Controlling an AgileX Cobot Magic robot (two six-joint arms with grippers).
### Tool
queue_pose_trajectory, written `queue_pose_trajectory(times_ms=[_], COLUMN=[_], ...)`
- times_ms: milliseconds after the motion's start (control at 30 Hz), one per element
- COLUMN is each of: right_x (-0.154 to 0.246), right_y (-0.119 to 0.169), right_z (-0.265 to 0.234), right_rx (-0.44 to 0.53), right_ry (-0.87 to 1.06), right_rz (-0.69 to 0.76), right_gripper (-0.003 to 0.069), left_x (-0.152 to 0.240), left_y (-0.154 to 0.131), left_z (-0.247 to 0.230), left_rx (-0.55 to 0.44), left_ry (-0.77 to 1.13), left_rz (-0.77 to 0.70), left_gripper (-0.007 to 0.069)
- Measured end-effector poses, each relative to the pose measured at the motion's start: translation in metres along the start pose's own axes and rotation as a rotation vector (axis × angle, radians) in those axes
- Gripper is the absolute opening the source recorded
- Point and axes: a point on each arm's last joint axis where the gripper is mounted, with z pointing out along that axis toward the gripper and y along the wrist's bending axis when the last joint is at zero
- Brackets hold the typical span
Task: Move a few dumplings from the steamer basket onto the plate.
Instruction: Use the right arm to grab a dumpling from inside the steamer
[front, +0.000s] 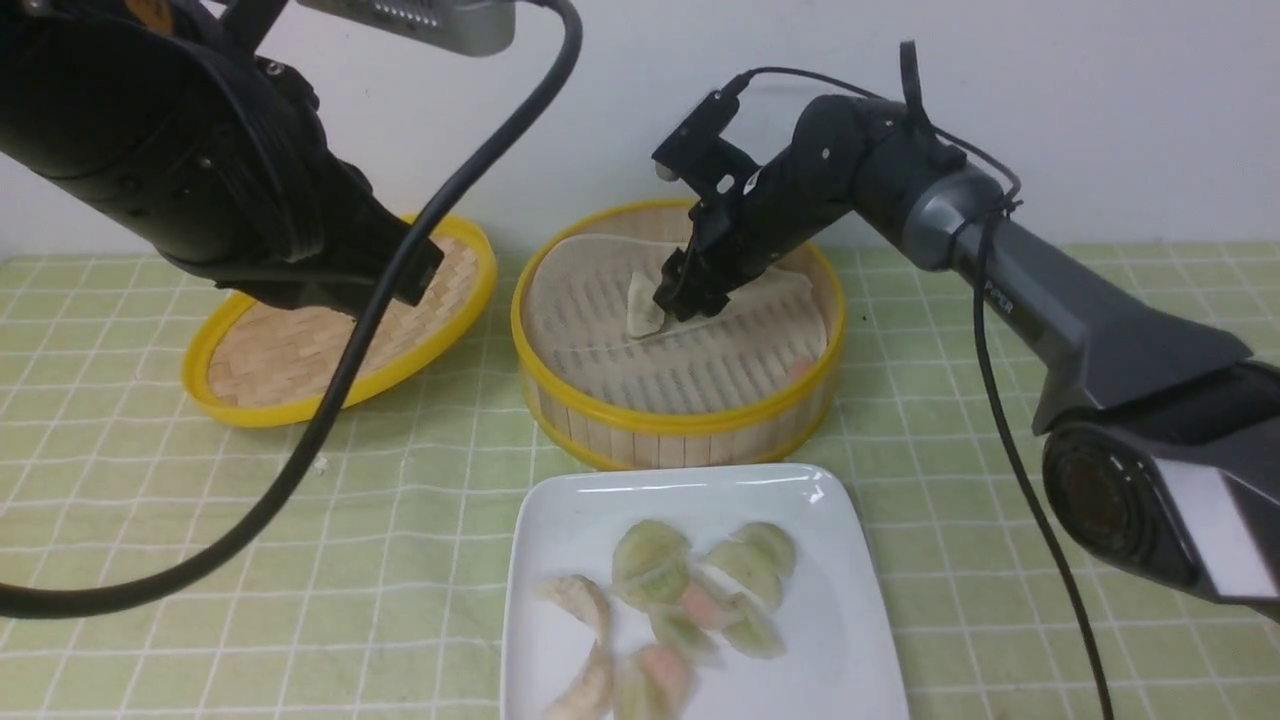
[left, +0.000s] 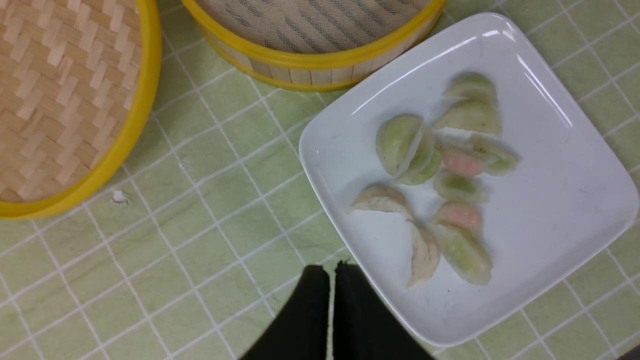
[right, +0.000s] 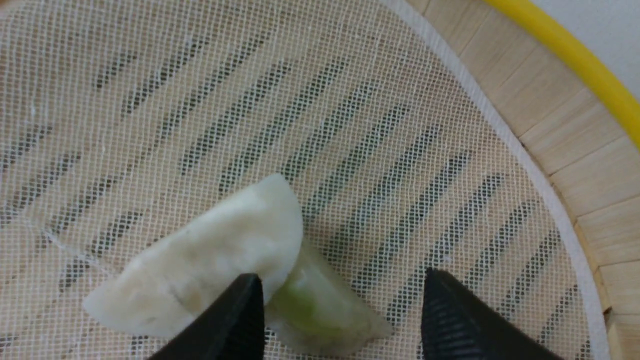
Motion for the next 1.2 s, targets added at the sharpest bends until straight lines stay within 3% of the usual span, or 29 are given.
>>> queue_pose_trajectory(times_ms=[367,467,500,533,600,633,833,1200], right_x=[0.01,0.011,0.011,0.011,0.01,0.009,0.005,-0.033], right_y=[0.001,0.002,0.003,0.003,0.003,0.003,0.005,0.002], right_z=[0.016,0.015,0.014,0.014,0.01,0.007,-0.023,-0.091], right_rx=[-0.016,-0.034,-0.038,-0.038,-0.047,-0.049,-0.067,0.01], right_ry=[0.006,0.014,0.017,0.017,0.033,0.044,0.175,0.095], right_rz=[-0.061,-0.058,-0.059,-0.059,-0.039,-0.029,0.045,0.128], right_gripper=[0.0365,0.0219,0.0139,0.0139,0.0036,0.0024,0.001,-0.0007], left_x=[0.0,0.0,0.0,0.0,0.0,0.0,0.0,0.0], left_y=[0.0,0.0,0.0,0.0,0.0,0.0,0.0,0.0], left_z=[0.0,0.0,0.0,0.0,0.0,0.0,0.0,0.0], left_rx=[0.0,0.0,0.0,0.0,0.0,0.0,0.0,0.0], left_ry=[-0.001,-0.001,-0.001,-0.001,-0.001,-0.001,-0.001,-0.001], left_rz=[0.0,0.0,0.0,0.0,0.0,0.0,0.0,0.0], left_gripper=[-0.0006,-0.0006,-0.0006,-0.0006,-0.0006,-0.0006,-0.0006,-0.0006])
